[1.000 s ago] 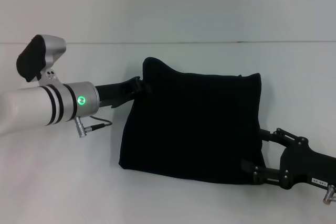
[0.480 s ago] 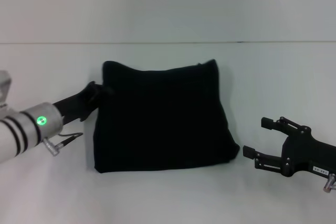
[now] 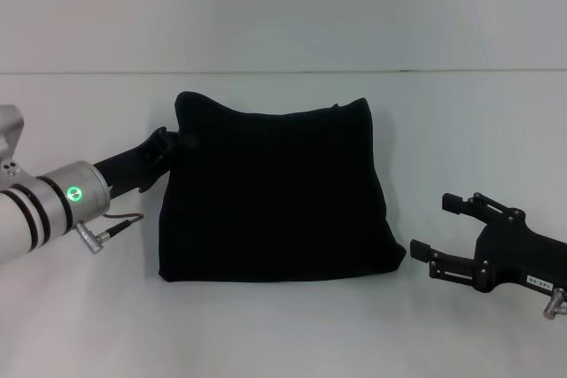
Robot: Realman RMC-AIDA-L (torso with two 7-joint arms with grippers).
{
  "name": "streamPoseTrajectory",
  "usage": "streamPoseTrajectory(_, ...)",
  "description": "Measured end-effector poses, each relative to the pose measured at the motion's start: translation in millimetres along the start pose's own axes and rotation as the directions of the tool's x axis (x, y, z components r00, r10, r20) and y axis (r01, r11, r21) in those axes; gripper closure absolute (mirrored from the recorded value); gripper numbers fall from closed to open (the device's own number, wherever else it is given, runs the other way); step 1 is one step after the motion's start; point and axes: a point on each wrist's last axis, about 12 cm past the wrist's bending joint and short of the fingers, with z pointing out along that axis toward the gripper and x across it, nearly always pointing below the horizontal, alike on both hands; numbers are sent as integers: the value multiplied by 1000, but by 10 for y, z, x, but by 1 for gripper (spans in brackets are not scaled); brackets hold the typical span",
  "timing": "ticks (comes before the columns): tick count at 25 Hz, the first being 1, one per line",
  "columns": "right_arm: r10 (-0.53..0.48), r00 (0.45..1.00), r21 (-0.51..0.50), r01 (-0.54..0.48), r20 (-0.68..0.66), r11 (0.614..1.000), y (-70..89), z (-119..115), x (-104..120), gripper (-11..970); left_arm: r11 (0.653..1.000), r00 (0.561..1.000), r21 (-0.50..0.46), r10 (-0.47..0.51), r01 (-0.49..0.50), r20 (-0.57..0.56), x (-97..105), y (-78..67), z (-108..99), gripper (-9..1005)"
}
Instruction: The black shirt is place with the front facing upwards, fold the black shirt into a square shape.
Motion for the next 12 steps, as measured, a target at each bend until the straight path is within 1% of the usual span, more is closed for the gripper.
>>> streamPoseTrajectory(4, 0, 1000, 4, 0, -3, 1000, -6, 4, 1, 18, 998, 998, 14, 67, -67, -4, -35, -20, -17, 793)
streamPoseTrajectory(7, 1, 1000, 9, -1, 0, 1000, -11, 1, 0, 18, 990, 990, 25, 139, -139, -1, -130, 10, -109, 774)
streamPoseTrajectory(10, 4, 1000, 18, -4, 5, 1000, -24, -4, -7, 18, 979, 980, 48, 201, -201, 4, -242, 53, -257, 658)
streamPoseTrajectory(12, 4, 1000, 23, -4, 10, 1000, -33, -5, -14, 18, 955, 959, 91, 281, -282, 18, -338, 52, -416, 580)
